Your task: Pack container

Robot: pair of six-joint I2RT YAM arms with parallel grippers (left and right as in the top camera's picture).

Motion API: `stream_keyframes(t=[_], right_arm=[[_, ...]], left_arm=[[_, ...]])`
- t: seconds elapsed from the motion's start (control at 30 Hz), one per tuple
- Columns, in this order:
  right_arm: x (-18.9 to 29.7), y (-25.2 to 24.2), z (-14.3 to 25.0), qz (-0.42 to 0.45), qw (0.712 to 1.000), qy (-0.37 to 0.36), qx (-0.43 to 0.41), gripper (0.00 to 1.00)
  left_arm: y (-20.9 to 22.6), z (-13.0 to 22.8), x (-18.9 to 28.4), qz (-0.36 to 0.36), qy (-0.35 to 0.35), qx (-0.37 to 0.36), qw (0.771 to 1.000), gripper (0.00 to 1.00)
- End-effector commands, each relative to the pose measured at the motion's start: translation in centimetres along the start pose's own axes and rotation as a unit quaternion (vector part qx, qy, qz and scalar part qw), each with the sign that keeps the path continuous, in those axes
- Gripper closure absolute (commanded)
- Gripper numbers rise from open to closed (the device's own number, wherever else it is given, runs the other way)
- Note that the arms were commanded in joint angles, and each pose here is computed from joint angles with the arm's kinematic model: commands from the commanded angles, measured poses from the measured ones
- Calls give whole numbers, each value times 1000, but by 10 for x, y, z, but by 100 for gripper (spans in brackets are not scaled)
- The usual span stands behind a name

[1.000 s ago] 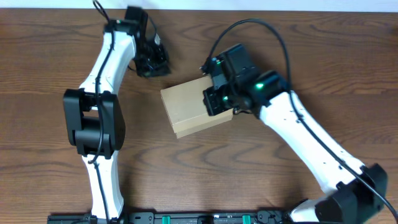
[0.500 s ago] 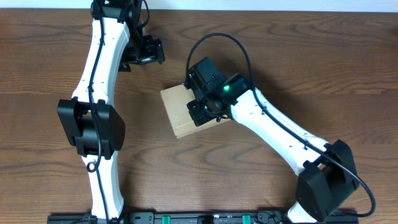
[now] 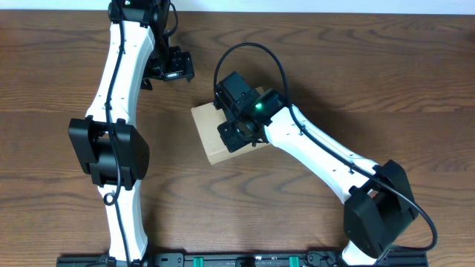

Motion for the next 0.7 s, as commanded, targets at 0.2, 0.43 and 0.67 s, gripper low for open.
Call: stream_keyframes(t=[0.2,0.43,0.67], right_arm=[[-43,-17,23,55,996,63,-11,99],[3,-38,18,100,992,17,-71,99],[60,-33,12,63,995,-50,-54,94]], left_arm=[[1,0,15,-6,-15,-5,1000,4],[1,0,15,-5,-15,-5,1000,4],[0,1,18,-2,-15,-5,1000,4]])
Point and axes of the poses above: each gripper's point midway between its finger pads, its own x axis back along the fingers, its own y axis along the line the jaws close on, z = x × y, the point moved 4 cm from there along x, back along the fingers, and after that the axes turned 13 degrees about -x, right-handed, at the moved point
